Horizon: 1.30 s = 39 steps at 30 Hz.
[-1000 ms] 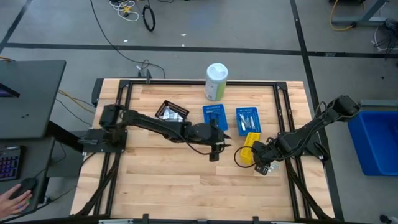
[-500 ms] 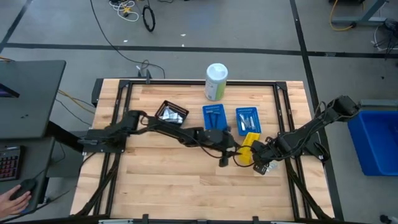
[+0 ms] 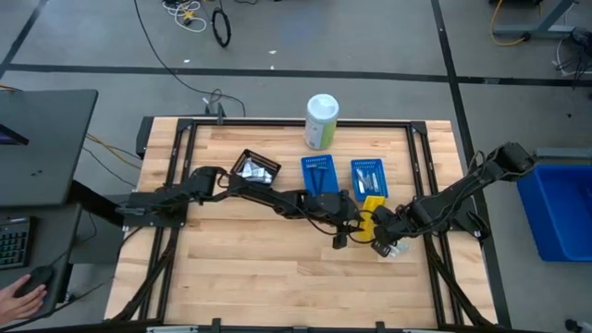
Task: Pick & Place Travel size toiletries
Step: Adjust the yellow basket
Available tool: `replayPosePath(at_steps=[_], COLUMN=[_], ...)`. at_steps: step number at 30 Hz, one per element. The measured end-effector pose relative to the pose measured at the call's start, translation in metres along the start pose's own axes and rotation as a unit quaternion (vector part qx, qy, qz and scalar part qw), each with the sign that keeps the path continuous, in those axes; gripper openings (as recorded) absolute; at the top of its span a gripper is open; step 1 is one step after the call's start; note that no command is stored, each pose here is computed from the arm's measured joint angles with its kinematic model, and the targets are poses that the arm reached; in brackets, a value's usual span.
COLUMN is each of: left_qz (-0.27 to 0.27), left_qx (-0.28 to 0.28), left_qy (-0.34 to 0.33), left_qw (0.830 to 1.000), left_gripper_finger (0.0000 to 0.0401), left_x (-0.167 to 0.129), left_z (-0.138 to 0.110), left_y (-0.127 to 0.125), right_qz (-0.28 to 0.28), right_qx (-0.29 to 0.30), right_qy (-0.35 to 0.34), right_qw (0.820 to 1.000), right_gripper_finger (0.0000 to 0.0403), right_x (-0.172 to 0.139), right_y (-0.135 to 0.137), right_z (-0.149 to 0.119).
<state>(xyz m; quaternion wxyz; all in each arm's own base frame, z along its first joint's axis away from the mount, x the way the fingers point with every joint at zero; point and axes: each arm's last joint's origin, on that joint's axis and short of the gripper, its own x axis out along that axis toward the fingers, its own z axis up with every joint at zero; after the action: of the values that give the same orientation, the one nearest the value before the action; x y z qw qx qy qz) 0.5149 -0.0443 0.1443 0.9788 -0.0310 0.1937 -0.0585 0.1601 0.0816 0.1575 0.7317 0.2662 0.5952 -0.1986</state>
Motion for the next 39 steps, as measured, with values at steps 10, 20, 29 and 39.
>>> replayPosePath(at_steps=[10, 20, 29, 39], left_qz=[0.000, 0.008, 0.004, 0.004], left_qx=[-0.028, -0.060, -0.058, -0.050], left_qy=[0.032, 0.127, 0.112, 0.110], left_qw=[0.999, 0.990, 0.992, 0.993], left_gripper_finger=[0.0153, 0.0153, 0.0153, 0.0153], left_x=[0.000, -0.002, 0.000, 0.000], left_z=[-0.007, -0.029, -0.028, -0.028], left_y=[0.000, 0.000, -0.001, -0.001], right_qz=[0.017, -0.001, -0.006, 0.033], right_qx=[0.065, 0.060, 0.046, 0.014], right_qy=[-0.019, -0.077, -0.078, -0.060], right_qw=[0.998, 0.995, 0.996, 0.998], right_gripper_finger=[0.0031, 0.0030, 0.0049, 0.0118], right_x=[-0.009, -0.021, -0.020, -0.024], right_y=[0.006, 0.010, 0.004, 0.004], right_z=[0.004, 0.013, 0.026, 0.043])
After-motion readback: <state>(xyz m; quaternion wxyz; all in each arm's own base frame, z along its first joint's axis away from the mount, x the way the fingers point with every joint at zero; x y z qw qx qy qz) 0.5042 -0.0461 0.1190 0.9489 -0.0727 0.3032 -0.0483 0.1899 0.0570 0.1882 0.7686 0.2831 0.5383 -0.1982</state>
